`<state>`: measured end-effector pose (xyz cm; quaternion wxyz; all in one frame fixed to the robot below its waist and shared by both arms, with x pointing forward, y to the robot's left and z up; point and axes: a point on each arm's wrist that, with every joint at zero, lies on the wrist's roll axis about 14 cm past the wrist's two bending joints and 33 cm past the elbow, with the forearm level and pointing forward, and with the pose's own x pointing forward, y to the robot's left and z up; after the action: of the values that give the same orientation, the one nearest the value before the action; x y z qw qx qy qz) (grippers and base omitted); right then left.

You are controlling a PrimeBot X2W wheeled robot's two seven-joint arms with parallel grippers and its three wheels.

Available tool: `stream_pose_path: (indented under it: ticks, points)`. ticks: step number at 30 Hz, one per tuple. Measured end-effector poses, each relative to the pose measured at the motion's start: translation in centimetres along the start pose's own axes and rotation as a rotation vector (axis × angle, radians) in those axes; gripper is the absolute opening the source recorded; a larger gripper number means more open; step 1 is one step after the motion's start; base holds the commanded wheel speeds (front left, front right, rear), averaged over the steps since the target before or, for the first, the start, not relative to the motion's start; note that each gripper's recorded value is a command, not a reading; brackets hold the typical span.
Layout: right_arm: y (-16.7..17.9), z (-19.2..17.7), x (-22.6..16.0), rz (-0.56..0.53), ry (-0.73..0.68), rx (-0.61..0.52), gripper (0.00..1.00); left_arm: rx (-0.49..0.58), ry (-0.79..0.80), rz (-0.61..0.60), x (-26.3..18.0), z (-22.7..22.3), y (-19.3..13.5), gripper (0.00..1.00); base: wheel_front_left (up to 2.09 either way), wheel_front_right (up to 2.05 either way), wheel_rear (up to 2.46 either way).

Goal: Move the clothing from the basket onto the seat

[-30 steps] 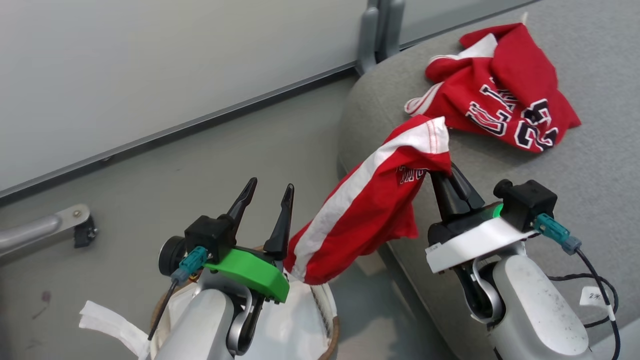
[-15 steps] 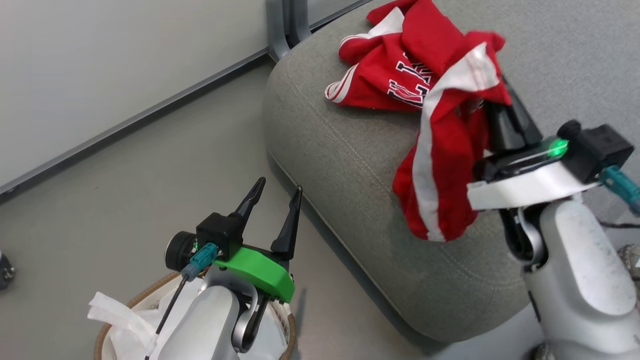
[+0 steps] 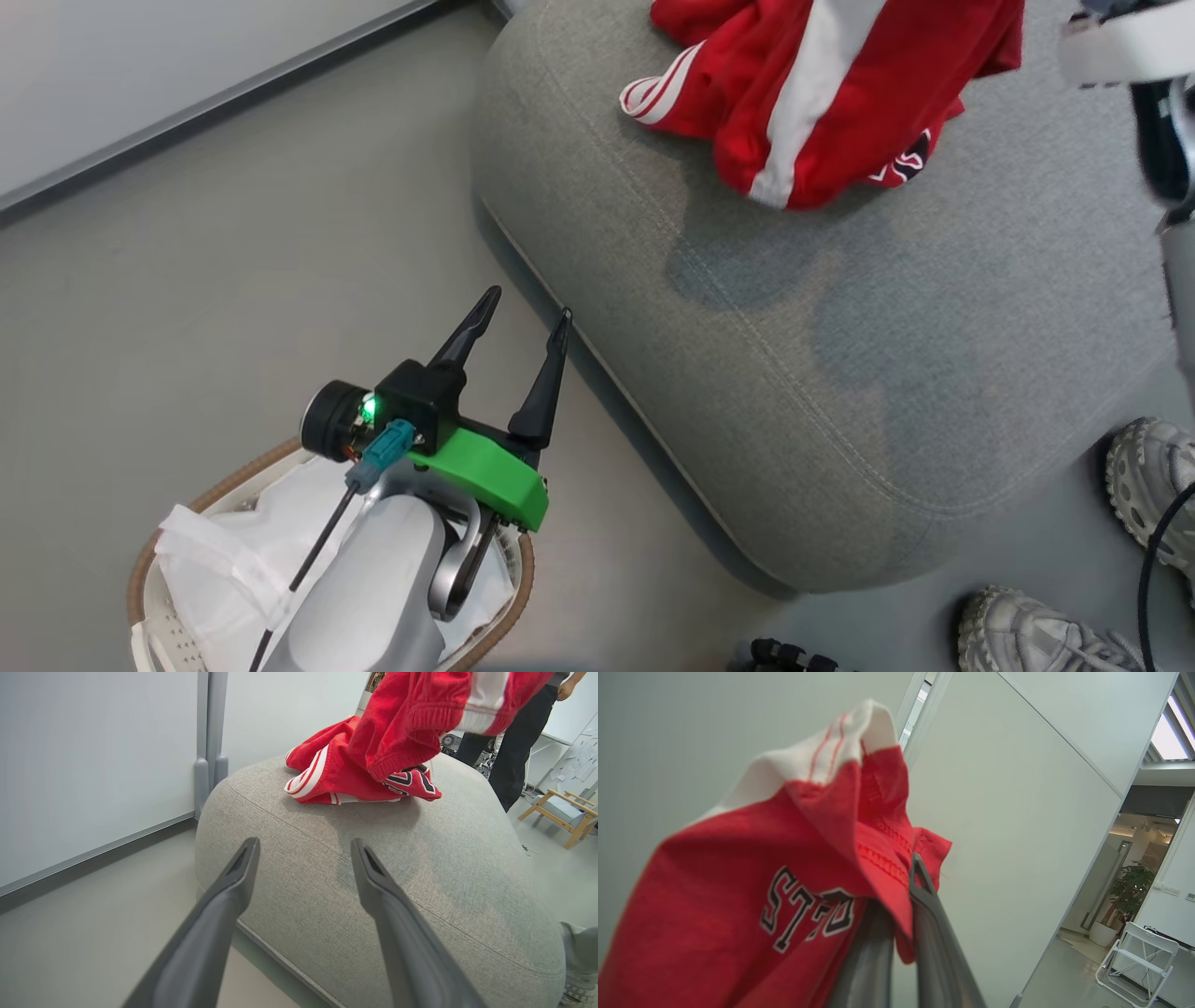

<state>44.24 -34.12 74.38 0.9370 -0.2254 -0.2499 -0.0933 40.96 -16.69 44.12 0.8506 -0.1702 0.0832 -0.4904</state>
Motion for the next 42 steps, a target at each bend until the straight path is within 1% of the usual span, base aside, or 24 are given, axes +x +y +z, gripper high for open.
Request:
stream_pose_path:
  ticks: [4, 8, 11, 12, 13, 16, 20, 25, 26, 27, 28, 29, 34, 42]
  points:
    - [-0.9, -1.4, 2.5, -0.017, 0.02, -0.058, 0.0, -0.001, 0.0, 0.01, -0.1, -0.3, 1.3, 1.0, 0.0, 0.0, 0.0]
    - [-1.4, -4.1, 4.2, -0.034, 0.073, -0.116, 0.0, -0.002, -0.01, 0.019, 0.0, -0.3, 2.4, 1.0, 0.0, 0.0, 0.0]
    - [-1.6, -7.5, 4.5, -0.056, 0.154, -0.13, 0.0, -0.008, -0.006, 0.033, -0.2, -0.7, 3.4, 1.0, 0.0, 0.0, 0.0]
    - [-1.4, -9.8, 4.3, -0.063, 0.208, -0.133, 0.0, -0.014, -0.004, 0.045, -0.4, -1.0, 4.1, 1.0, 0.0, 0.0, 0.0]
    - [-1.2, -11.2, 4.0, -0.065, 0.243, -0.135, 0.0, -0.019, -0.001, 0.052, -0.5, -1.2, 4.5, 1.0, 0.0, 0.0, 0.0]
    - [-0.5, -15.8, 2.2, -0.074, 0.363, -0.123, 0.0, -0.034, 0.01, 0.077, -1.0, -1.9, 5.5, 1.0, 0.0, 0.0, 0.0]
    - [0.5, -22.0, -2.3, -0.102, 0.549, -0.077, 0.0, -0.049, 0.028, 0.106, -1.7, -2.9, 6.7, 1.0, 0.0, 0.0, 0.0]
    - [0.5, -26.3, -7.3, -0.132, 0.711, -0.073, 0.0, -0.065, 0.044, 0.142, -2.4, -3.7, 8.0, 1.0, 0.0, 0.0, 0.0]
    - [0.4, -27.0, -8.5, -0.145, 0.742, -0.069, 0.14, -0.066, 0.048, 0.147, -2.5, -3.9, 8.1, 1.0, 0.0, 0.0, 0.0]
    - [0.2, -27.4, -9.6, -0.157, 0.769, -0.065, 0.4, -0.065, 0.051, 0.15, -2.6, -4.0, 8.3, 1.0, 0.0, 0.0, 0.0]
    - [0.0, -27.6, -10.4, -0.168, 0.786, -0.063, 0.51, -0.065, 0.051, 0.15, -2.6, -3.9, 8.3, 1.0, 0.0, 0.0, 0.0]
    - [-0.3, -27.8, -11.2, -0.179, 0.804, -0.062, 1.0, -0.064, 0.051, 0.15, -2.6, -3.9, 8.2, 1.0, 0.0, 0.0, 0.0]
    - [-1.0, -27.4, -13.4, -0.233, 0.827, -0.04, 1.0, -0.062, 0.047, 0.149, -2.4, -3.5, 8.0, 1.0, 0.0, 0.0, 0.0]
    - [-1.8, -25.1, -14.9, -0.274, 0.779, -0.005, 1.0, -0.053, 0.038, 0.156, -2.8, -2.4, 7.1, 1.0, 0.0, 0.0, 0.0]
